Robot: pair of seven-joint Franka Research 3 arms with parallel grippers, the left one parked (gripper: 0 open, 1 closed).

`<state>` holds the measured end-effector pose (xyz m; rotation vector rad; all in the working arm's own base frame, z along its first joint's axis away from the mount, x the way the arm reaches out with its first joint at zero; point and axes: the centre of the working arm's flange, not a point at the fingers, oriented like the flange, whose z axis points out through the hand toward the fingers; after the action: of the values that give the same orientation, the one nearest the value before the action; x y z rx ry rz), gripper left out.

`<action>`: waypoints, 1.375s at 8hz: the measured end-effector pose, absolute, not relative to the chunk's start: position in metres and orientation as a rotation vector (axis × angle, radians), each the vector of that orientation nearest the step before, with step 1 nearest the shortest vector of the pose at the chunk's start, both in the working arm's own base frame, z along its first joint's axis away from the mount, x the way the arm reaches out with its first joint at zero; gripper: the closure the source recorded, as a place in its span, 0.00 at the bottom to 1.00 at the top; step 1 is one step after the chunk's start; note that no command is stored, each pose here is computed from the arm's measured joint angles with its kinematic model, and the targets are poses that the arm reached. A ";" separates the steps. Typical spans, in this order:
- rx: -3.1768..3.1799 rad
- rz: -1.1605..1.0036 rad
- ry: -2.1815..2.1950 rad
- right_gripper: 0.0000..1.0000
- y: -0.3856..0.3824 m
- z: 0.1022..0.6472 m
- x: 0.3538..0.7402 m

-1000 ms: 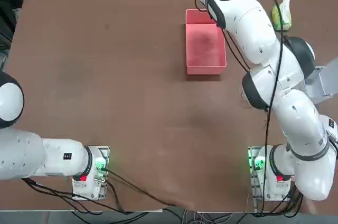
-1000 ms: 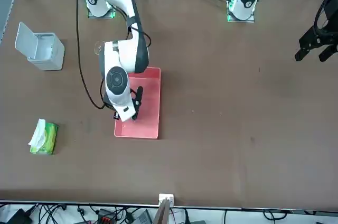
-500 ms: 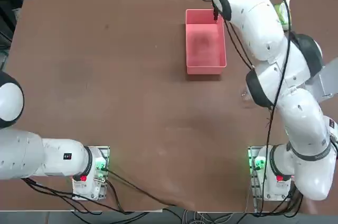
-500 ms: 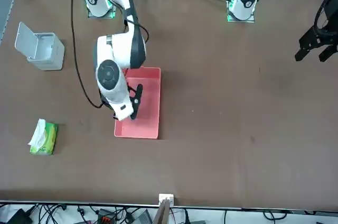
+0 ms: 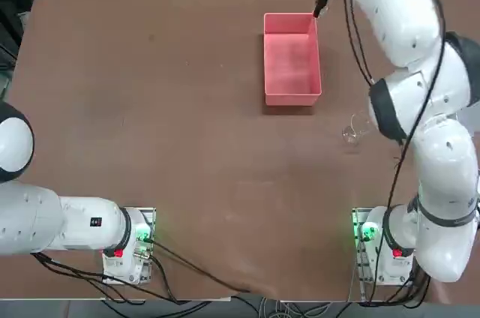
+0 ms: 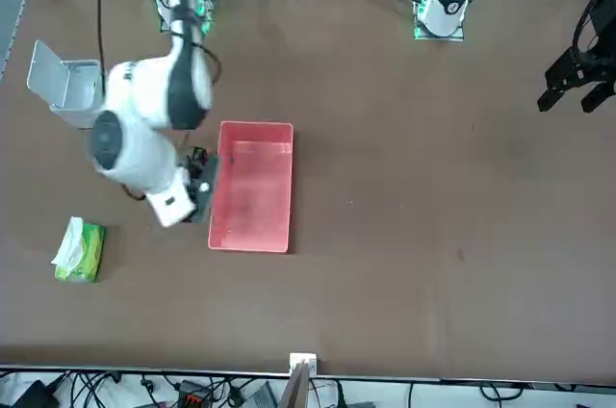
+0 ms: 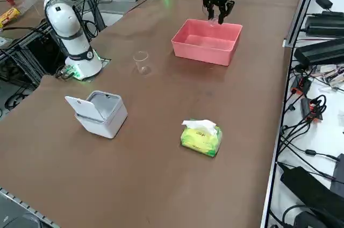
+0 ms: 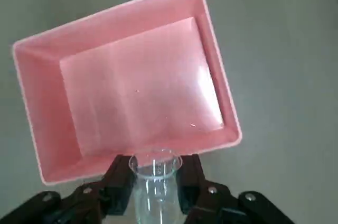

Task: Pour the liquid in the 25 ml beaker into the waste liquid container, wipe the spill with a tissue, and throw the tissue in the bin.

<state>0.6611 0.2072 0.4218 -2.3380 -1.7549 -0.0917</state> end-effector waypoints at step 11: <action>-1.722 -0.924 -1.524 0.53 -0.074 0.332 0.612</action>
<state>0.6123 -0.0742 0.3315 -1.7218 -1.5242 -0.9236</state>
